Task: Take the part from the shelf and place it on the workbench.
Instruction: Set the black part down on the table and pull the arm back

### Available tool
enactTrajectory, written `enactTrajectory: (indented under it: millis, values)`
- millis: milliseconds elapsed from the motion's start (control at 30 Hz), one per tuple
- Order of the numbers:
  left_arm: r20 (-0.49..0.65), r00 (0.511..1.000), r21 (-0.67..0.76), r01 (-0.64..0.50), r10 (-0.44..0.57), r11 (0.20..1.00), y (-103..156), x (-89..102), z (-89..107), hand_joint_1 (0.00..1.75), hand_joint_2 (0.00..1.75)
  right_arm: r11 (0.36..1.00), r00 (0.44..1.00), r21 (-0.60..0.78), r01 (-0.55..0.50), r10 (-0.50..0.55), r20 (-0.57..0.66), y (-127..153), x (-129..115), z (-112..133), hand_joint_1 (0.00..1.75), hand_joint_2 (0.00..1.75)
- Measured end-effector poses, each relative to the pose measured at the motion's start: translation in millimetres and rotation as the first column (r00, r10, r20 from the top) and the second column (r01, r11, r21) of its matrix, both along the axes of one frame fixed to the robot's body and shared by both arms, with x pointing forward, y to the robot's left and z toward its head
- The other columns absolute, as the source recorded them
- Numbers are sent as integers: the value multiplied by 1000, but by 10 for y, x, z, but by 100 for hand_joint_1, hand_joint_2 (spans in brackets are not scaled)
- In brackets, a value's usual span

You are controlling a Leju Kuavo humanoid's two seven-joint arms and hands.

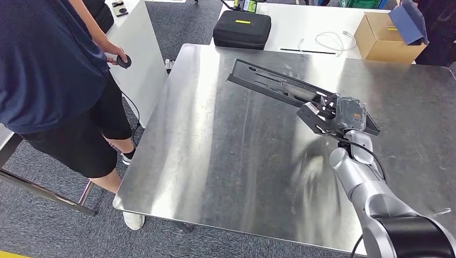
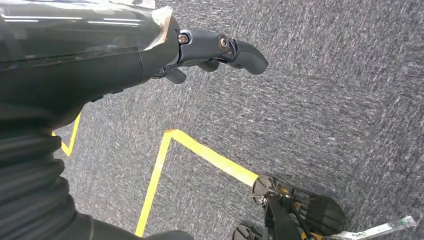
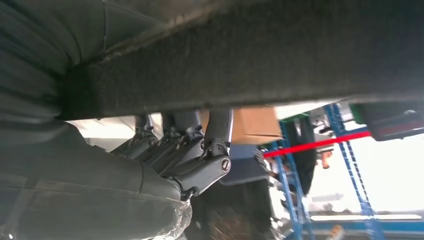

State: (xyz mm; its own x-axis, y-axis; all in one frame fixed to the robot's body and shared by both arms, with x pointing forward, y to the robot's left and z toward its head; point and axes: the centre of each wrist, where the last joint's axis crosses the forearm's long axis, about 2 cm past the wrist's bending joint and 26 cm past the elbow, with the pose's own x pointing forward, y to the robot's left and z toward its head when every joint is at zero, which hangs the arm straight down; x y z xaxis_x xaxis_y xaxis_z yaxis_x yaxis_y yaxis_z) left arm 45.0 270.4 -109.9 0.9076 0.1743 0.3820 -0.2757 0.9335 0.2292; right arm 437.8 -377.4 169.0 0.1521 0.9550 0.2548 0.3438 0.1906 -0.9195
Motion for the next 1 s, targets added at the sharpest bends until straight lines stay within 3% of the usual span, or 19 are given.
enactTrajectory:
  millis: [267, 400, 800, 1000]
  values:
    - [-12, 1000, 23, 0, 0, 1000, -5, -7, 1, 0, 175, 997, 999, 52, 52, -51, -12, -316, -186, -191, 0, 175]
    - [-17, 1000, 27, -3, 4, 1000, -10, -8, 2, 0, 0, 997, 999, 67, 39, -39, -4, -348, -213, -219, 0, 175]
    - [-47, 998, 26, -50, 51, 998, -78, -20, 5, 0, 0, 991, 998, 120, -60, 59, 14, -100, -228, -306, 0, 175]
    - [-52, 997, 26, -59, 60, 998, -82, -23, 6, 0, 0, 993, 995, 64, -96, 97, -19, -24, -201, -284, 0, 175]
